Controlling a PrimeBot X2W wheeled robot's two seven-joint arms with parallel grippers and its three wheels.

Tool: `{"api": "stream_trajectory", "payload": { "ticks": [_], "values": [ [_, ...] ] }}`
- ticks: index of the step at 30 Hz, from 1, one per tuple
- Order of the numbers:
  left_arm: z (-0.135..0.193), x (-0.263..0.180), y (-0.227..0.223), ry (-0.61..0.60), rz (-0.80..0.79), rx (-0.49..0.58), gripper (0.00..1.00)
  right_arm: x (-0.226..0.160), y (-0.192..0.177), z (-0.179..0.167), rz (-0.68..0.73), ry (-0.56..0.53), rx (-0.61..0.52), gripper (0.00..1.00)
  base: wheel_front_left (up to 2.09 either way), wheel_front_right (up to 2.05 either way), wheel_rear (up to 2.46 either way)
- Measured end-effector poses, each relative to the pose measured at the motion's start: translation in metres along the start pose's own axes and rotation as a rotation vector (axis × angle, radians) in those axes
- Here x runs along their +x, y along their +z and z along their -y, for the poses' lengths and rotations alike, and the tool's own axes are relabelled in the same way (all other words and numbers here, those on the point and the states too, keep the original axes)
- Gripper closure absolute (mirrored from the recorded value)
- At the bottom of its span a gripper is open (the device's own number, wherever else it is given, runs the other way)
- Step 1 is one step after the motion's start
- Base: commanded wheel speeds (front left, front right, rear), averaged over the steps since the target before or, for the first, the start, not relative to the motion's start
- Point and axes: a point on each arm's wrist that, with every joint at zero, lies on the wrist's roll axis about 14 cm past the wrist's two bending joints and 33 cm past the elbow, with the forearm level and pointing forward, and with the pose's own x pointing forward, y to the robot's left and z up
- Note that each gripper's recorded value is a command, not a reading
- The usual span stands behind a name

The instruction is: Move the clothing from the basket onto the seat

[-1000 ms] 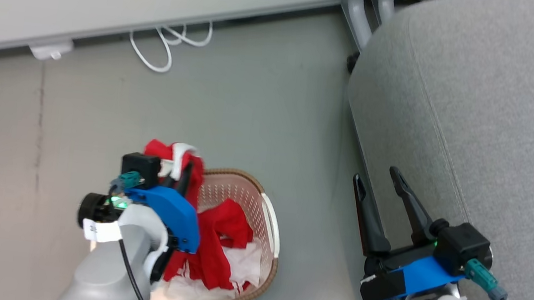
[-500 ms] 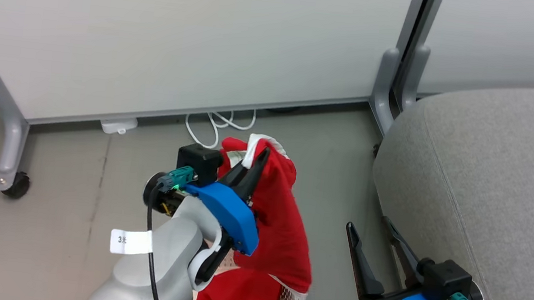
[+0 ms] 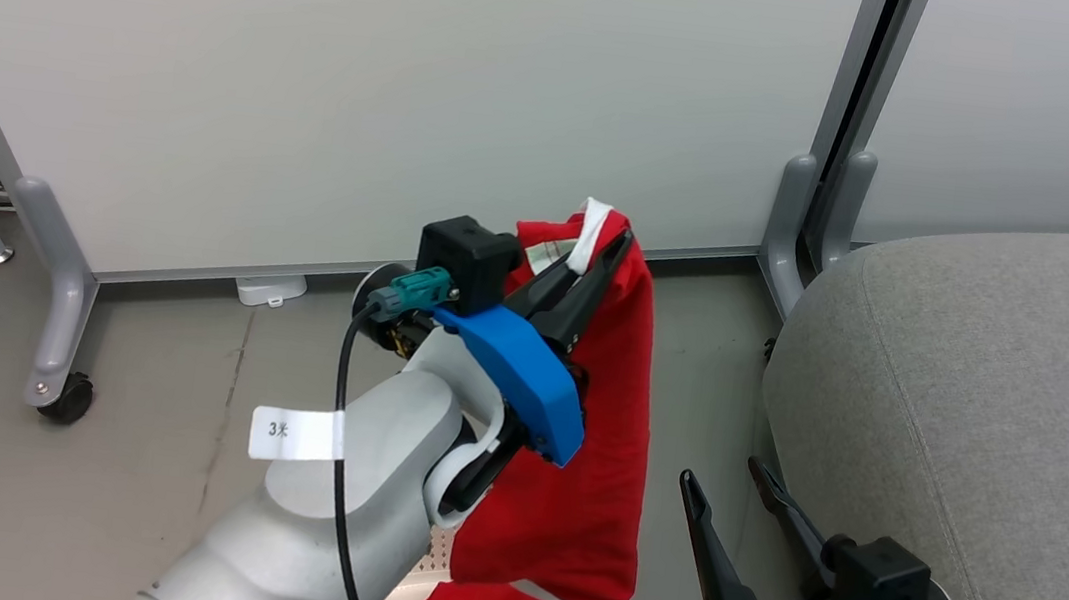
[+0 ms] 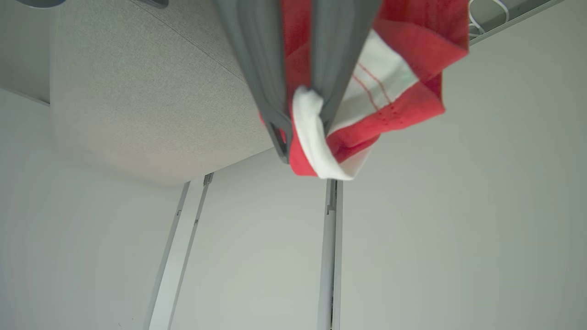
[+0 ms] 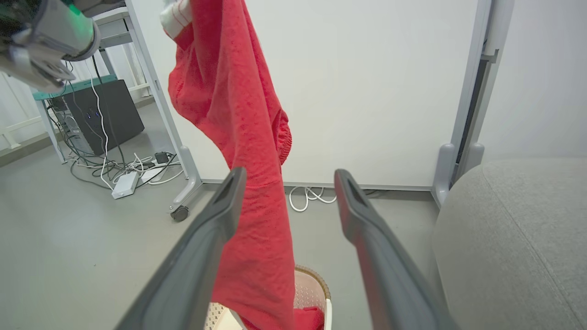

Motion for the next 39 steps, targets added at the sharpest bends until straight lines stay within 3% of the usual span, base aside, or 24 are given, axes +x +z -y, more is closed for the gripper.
{"api": "stream_trajectory", "payload": {
  "ticks": [19,39],
  "values": [
    [0.022,0.010,-0.005,-0.066,-0.036,0.001,1.00,-0.001,-0.002,0.001,-0.015,-0.004,0.004,0.00,0.00,0.00,0.00],
    [0.035,0.011,-0.015,-0.121,-0.069,-0.006,1.00,0.050,-0.003,-0.006,-0.084,0.069,-0.057,0.00,0.00,0.00,0.00]
  ]
}}
